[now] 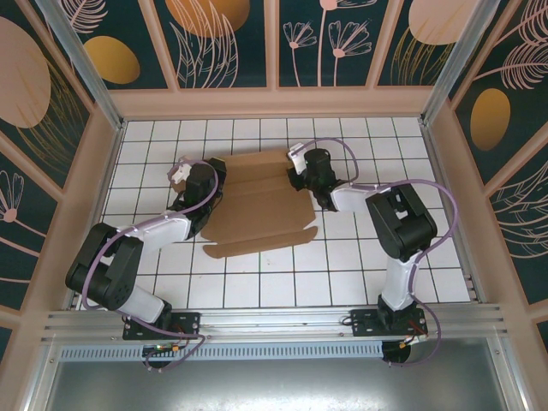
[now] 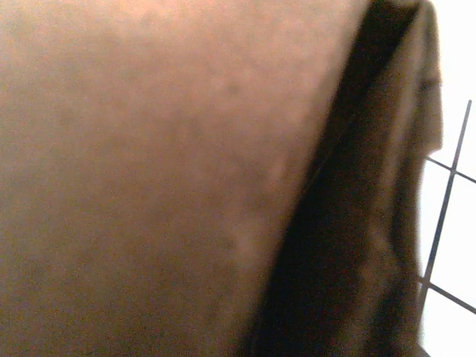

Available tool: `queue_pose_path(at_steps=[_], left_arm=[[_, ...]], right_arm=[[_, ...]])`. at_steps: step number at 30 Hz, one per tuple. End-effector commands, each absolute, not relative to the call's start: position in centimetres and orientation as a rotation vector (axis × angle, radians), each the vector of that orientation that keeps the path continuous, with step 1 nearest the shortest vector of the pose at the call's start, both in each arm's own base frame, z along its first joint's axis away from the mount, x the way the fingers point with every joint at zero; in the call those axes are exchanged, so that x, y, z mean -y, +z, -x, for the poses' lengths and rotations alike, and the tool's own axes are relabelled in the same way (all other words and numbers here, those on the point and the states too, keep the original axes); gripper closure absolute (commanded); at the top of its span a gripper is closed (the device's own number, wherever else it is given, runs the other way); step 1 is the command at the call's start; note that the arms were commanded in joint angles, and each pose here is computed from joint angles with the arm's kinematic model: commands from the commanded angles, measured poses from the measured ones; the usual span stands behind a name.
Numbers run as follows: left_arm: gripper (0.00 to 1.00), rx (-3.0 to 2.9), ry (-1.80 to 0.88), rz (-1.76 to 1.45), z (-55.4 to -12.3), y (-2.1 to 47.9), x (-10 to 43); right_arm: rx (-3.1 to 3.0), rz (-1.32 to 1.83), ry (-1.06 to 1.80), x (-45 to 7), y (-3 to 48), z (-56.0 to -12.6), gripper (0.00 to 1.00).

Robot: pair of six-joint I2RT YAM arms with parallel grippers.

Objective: Fold the paper box

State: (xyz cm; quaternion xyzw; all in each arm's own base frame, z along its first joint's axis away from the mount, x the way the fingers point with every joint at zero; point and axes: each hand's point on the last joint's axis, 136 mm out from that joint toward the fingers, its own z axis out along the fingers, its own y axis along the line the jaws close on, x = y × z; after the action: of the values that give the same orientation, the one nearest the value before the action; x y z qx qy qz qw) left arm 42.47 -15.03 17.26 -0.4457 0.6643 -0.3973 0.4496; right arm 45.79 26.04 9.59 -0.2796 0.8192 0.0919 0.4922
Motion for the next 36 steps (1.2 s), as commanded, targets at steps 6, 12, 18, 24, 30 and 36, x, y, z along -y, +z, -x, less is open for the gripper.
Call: queue_pose_path(at_steps=[6, 12, 18, 24, 30, 36], left_arm=[[1.00, -1.738, -0.922, 1.141, -42.3, 15.5, 15.5], [1.00, -1.726, -0.913, 1.169, -42.7, 16.1, 15.4], [1.00, -1.723, -0.905, 1.200, -43.1, 16.6, 15.4], [0.89, -1.740, -0.924, 1.162, -43.2, 16.9, 15.9], [0.52, -1.733, -0.919, 0.968, -41.6, 20.2, 15.5], [0.42, -1.842, -0.902, 0.605, -38.7, 23.9, 16.9]], right_arm=[[-2.077, 0.522, 0.074, -23.9, 8.4, -47.4, 0.96], [-2.166, 0.437, -0.071, -23.1, 7.3, -47.6, 1.00], [-2.182, 0.241, -0.277, -21.3, 7.4, -47.9, 1.00], [-2.246, 0.246, -0.206, -21.9, 6.1, -47.5, 1.00], [-2.213, 0.227, -0.104, -20.6, 7.6, -47.0, 1.00], [-2.173, 0.293, -0.011, -21.3, 8.4, -45.7, 1.00]])
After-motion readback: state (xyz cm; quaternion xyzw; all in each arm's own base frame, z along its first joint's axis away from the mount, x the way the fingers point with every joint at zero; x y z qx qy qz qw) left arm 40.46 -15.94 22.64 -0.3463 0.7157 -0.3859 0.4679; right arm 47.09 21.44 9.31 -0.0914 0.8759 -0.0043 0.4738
